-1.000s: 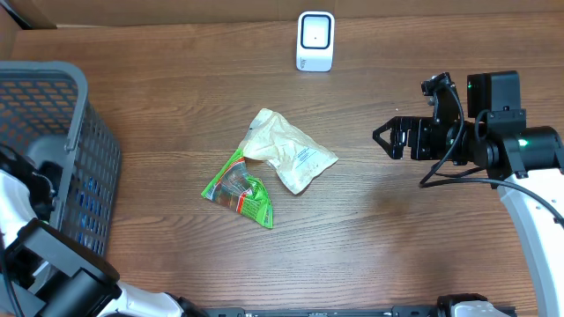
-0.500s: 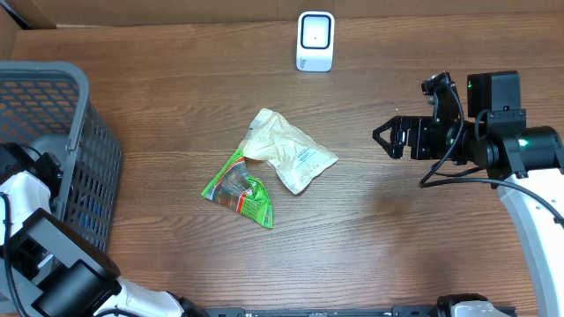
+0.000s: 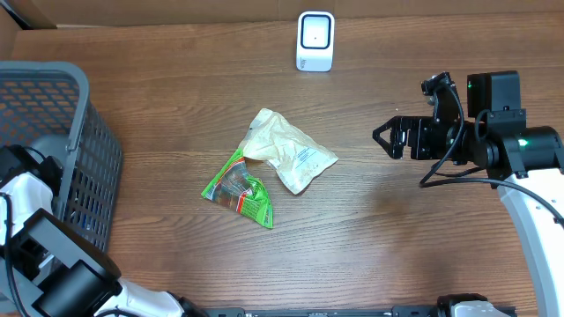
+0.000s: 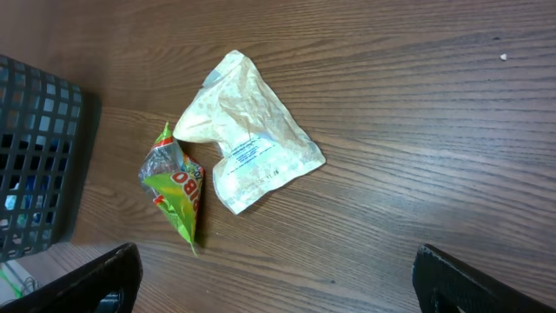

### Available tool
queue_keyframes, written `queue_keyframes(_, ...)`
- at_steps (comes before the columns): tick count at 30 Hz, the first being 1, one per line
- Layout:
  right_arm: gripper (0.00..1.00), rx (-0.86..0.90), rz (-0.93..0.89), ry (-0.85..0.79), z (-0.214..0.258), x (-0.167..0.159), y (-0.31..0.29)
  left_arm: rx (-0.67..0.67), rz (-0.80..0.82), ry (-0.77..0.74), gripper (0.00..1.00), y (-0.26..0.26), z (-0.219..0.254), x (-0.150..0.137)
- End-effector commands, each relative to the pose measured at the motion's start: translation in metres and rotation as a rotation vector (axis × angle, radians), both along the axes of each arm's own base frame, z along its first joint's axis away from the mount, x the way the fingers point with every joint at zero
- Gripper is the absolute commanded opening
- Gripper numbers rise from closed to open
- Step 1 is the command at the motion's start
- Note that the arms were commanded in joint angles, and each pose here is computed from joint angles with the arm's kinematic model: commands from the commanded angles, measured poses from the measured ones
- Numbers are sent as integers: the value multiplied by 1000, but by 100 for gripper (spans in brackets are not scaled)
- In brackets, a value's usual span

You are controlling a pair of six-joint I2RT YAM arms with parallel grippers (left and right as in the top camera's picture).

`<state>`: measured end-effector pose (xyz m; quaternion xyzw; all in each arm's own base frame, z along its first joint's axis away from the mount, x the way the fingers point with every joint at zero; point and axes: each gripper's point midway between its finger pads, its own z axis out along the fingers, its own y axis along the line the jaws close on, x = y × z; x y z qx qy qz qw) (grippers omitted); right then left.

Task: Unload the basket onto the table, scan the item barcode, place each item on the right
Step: 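Grasp the small blue wrapped packet with the left gripper, then carry the blue packet out and set it left of the green bag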

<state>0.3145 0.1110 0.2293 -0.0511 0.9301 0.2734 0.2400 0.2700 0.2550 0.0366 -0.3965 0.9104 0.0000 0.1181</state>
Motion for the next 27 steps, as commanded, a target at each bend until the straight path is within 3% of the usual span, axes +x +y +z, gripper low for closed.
queue_keyframes(1, 100, 9, 10, -16, 6, 1, 3, -25, 9, 1, 4, 2, 21, 9)
queue_keyframes(8, 100, 22, 18, -15, 7, 0, 5, 12, -17, -183, 4, 13, 188, 45)
queue_keyframes(9, 100, 22, 18, -18, 7, 1, 5, 32, -35, -260, 4, 7, 231, 50)
queue_keyframes(13, 100, 22, 18, -17, 7, 1, 5, 108, -132, -491, 4, -34, 345, 46)
queue_keyframes(16, 100, 21, 18, -18, 7, 1, 5, 197, -284, -595, 4, -90, 401, 33)
queue_keyframes(22, 100, 21, 18, -14, 7, 0, 5, 180, -584, -656, 4, -194, 420, 35)
queue_keyframes(27, 100, 21, 18, -8, 6, -1, 5, 61, -704, -396, 4, -249, 346, 44)
